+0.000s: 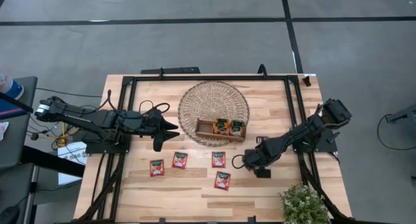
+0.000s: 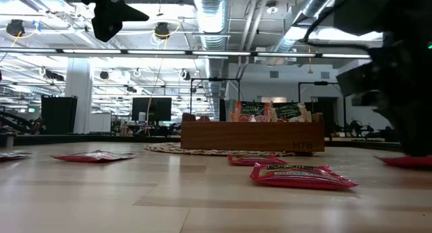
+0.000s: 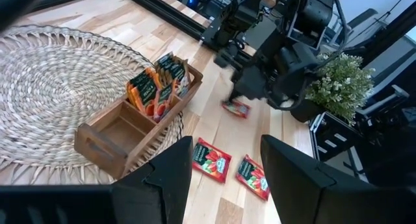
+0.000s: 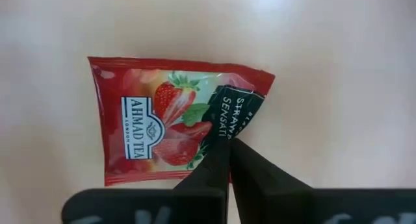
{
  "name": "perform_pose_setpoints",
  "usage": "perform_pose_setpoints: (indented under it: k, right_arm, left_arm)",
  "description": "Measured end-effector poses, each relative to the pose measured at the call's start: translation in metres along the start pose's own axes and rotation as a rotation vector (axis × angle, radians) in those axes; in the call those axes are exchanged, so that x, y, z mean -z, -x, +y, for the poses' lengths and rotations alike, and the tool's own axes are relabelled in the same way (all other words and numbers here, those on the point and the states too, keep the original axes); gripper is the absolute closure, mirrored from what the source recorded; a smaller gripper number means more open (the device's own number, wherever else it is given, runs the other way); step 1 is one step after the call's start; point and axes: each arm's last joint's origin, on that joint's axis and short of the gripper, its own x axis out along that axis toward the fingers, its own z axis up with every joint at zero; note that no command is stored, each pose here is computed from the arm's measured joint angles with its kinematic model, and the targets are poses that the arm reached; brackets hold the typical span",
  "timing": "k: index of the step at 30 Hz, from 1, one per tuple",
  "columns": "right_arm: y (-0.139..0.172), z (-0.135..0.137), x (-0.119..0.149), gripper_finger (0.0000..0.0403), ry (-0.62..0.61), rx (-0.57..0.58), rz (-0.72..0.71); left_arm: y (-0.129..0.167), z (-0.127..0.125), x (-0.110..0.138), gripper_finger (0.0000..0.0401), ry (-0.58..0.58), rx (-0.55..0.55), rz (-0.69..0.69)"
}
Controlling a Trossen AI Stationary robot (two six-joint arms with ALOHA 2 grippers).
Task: Pick & Place Tea
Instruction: Put the red tea bag into the left section of the wooden organizer
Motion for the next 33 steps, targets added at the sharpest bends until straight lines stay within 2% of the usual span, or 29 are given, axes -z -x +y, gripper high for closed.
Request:
perform_pose_setpoints:
  k: [7, 14, 18, 21, 25, 31, 33]
  right_arm:
    - [0.042, 0.011, -0.008, 0.0403, 0.109, 0.205, -0.026]
    - [0.115, 0.025, -0.033, 0.0403, 0.242, 0.409, -0.252]
    - [0.157, 0.016, -0.054, 0.0403, 0.316, 0.522, -0.387]
    - [0.182, 0.0, -0.073, 0.0403, 0.342, 0.621, -0.442]
    - [0.204, -0.021, -0.099, 0.0403, 0.338, 0.735, -0.469]
    - [0.209, -0.033, -0.137, 0.0403, 0.4, 0.775, -0.432]
    - [0.212, -0.032, -0.148, 0.0403, 0.411, 0.782, -0.45]
  left_arm:
    - [0.0, -0.002, -0.004, 0.0227, 0.036, 0.026, -0.037]
    - [0.001, -0.011, -0.018, 0.0227, 0.153, 0.121, -0.178]
    - [-0.003, -0.016, -0.023, 0.0227, 0.183, 0.165, -0.245]
    - [-0.009, -0.017, -0.022, 0.0227, 0.221, 0.169, -0.242]
    - [-0.014, -0.017, -0.021, 0.0227, 0.299, 0.167, -0.223]
    - [-0.014, -0.031, -0.041, 0.0227, 0.329, 0.182, -0.242]
    - [-0.014, -0.032, -0.047, 0.0227, 0.325, 0.139, -0.235]
